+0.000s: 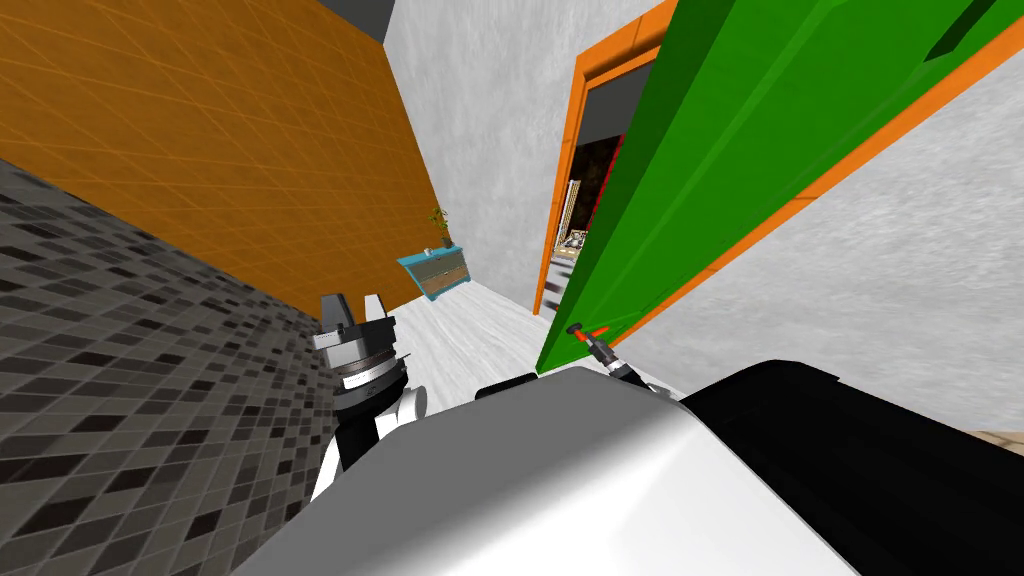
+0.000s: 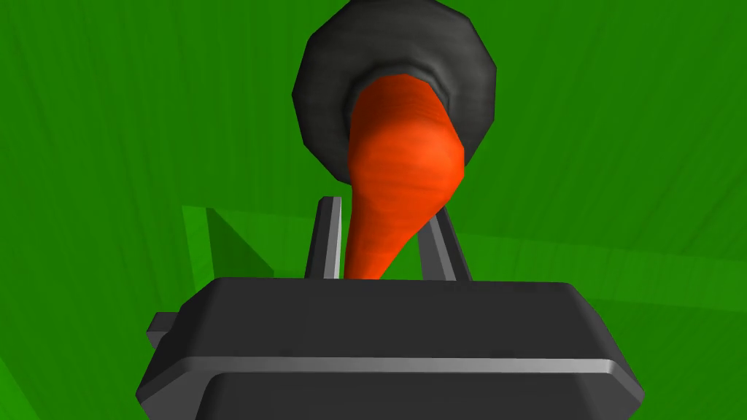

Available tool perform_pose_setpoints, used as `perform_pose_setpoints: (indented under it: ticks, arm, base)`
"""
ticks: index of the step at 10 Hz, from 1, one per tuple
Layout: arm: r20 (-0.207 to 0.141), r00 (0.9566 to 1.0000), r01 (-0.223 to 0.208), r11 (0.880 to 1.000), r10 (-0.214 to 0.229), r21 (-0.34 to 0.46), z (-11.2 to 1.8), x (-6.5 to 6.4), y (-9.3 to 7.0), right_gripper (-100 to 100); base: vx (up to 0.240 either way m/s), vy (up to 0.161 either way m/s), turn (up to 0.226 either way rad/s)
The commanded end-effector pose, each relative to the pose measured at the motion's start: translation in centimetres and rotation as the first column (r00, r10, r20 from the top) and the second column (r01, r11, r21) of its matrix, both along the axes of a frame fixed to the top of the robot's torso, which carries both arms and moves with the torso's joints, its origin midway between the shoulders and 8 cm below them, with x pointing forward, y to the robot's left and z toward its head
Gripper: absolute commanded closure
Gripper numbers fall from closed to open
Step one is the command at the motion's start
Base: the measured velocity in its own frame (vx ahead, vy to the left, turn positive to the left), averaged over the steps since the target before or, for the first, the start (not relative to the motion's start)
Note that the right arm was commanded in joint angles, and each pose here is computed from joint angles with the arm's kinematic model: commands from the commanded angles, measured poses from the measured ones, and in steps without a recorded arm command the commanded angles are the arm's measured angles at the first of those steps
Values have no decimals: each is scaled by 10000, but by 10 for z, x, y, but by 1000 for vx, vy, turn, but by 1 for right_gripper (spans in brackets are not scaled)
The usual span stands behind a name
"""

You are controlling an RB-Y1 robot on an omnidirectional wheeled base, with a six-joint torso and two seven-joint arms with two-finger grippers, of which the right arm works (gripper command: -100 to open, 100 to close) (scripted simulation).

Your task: Pull the door open

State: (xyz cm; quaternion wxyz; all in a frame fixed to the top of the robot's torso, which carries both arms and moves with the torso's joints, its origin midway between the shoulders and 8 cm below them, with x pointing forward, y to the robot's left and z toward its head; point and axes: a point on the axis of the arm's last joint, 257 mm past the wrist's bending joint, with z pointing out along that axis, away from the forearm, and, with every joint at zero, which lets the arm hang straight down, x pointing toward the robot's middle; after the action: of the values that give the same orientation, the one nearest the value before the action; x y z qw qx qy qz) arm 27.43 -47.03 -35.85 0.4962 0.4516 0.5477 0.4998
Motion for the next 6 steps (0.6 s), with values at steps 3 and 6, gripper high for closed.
perform_pose_setpoints:
  ticks: [3, 6]
  arm:
    - [85, 10000, -39, 10000, 39, -82, 4, -2, -5, 100]
    - [13, 10000, -91, 10000, 91, -7, 0, -6, -1, 100]
  base:
    - [-200, -56, 119]
    - [-124, -45, 114]
